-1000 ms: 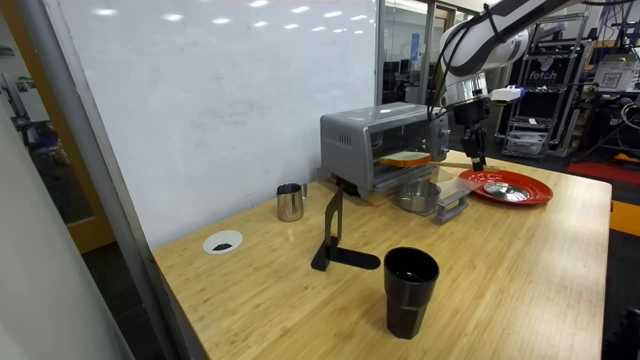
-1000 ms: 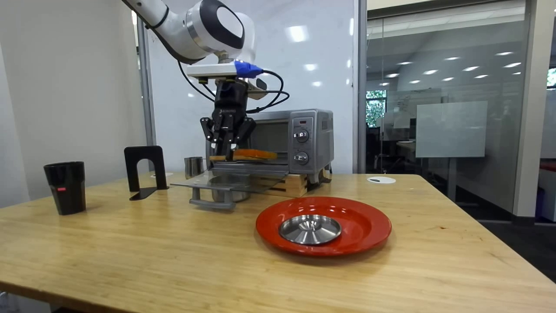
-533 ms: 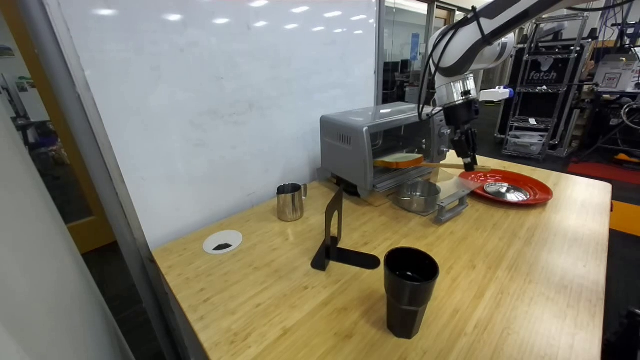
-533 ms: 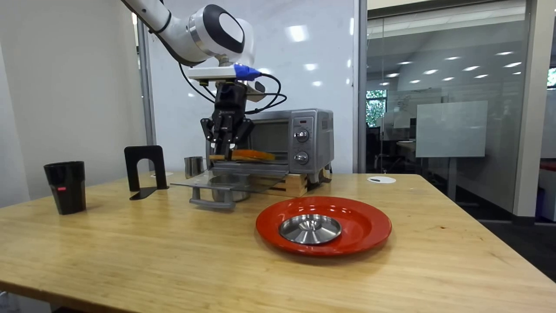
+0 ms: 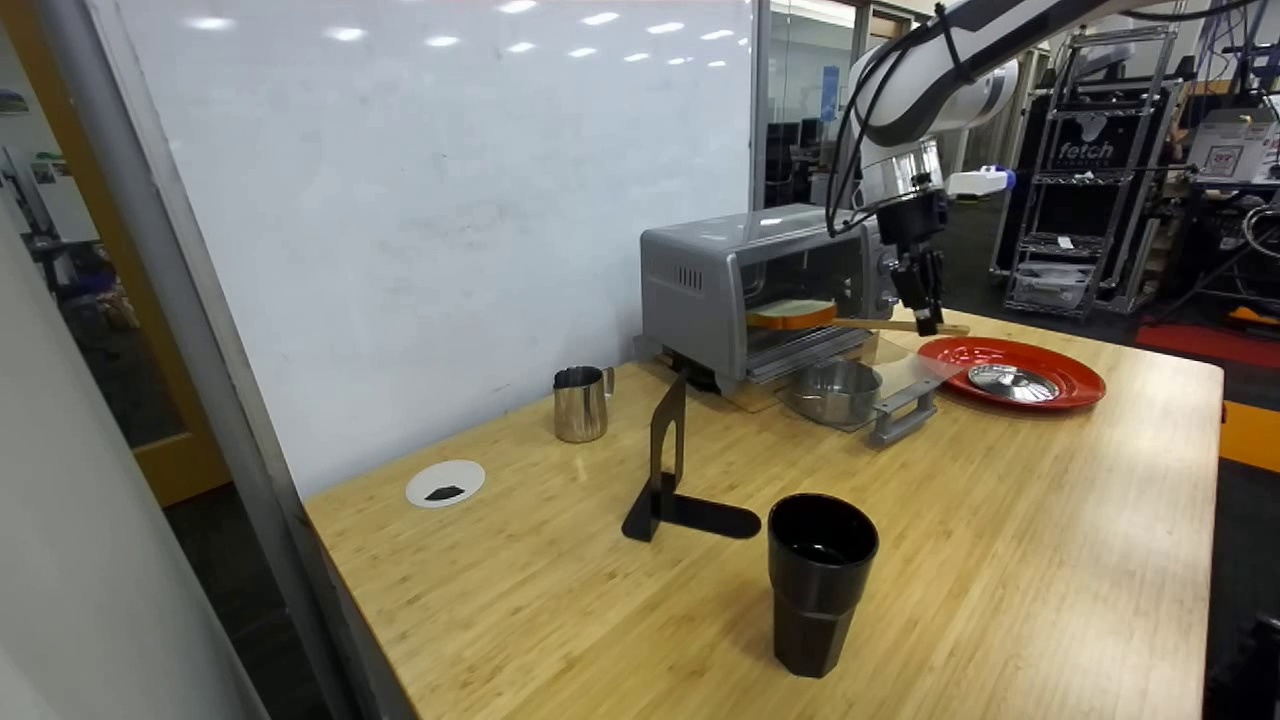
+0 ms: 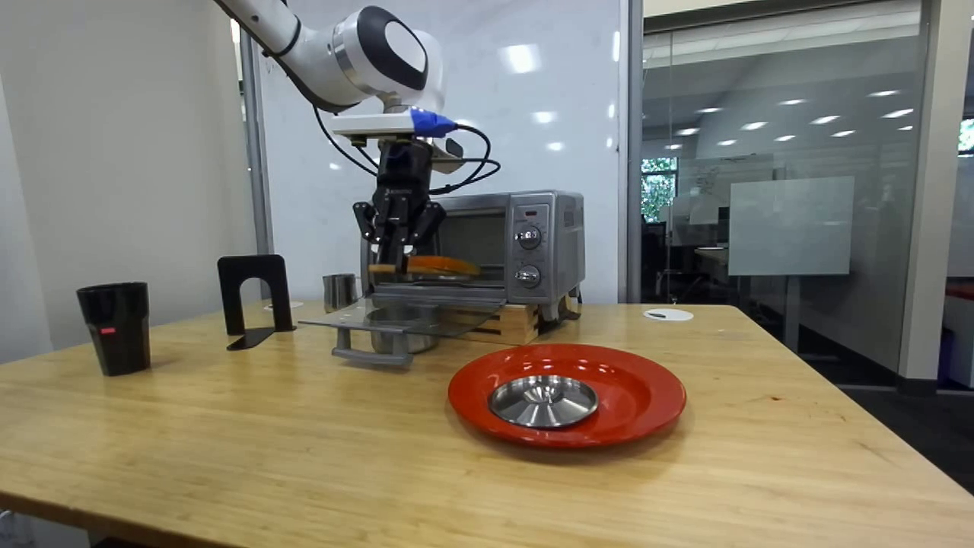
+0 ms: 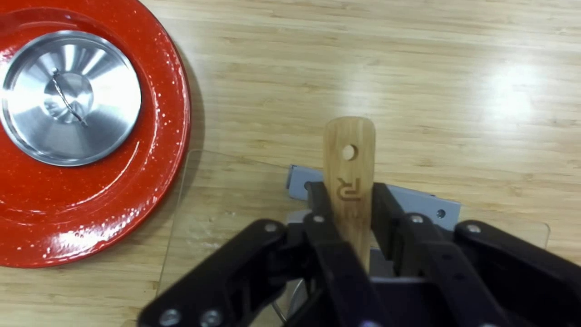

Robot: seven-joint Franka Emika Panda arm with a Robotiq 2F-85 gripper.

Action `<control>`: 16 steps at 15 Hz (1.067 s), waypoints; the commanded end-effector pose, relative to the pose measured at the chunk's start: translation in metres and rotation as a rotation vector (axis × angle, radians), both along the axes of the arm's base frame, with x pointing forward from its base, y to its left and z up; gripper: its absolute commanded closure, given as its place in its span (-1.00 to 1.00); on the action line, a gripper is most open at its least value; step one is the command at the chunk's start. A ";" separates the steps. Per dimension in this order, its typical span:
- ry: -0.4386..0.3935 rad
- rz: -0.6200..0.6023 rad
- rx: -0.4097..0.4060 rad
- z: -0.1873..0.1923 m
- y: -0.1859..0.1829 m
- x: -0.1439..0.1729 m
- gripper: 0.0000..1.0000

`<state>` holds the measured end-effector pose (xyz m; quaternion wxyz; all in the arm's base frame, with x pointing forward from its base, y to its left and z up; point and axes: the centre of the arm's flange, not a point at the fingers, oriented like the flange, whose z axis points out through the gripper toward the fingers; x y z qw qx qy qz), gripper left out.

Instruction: Use the wooden spatula to place the slice of bread in the mini oven then close the oven door

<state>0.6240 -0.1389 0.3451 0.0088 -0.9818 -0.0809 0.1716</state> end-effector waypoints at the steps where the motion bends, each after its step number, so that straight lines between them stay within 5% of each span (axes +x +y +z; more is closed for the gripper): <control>1: 0.003 -0.007 0.018 0.006 -0.001 0.007 0.87; 16: 0.078 -0.046 0.062 -0.008 -0.017 0.004 0.87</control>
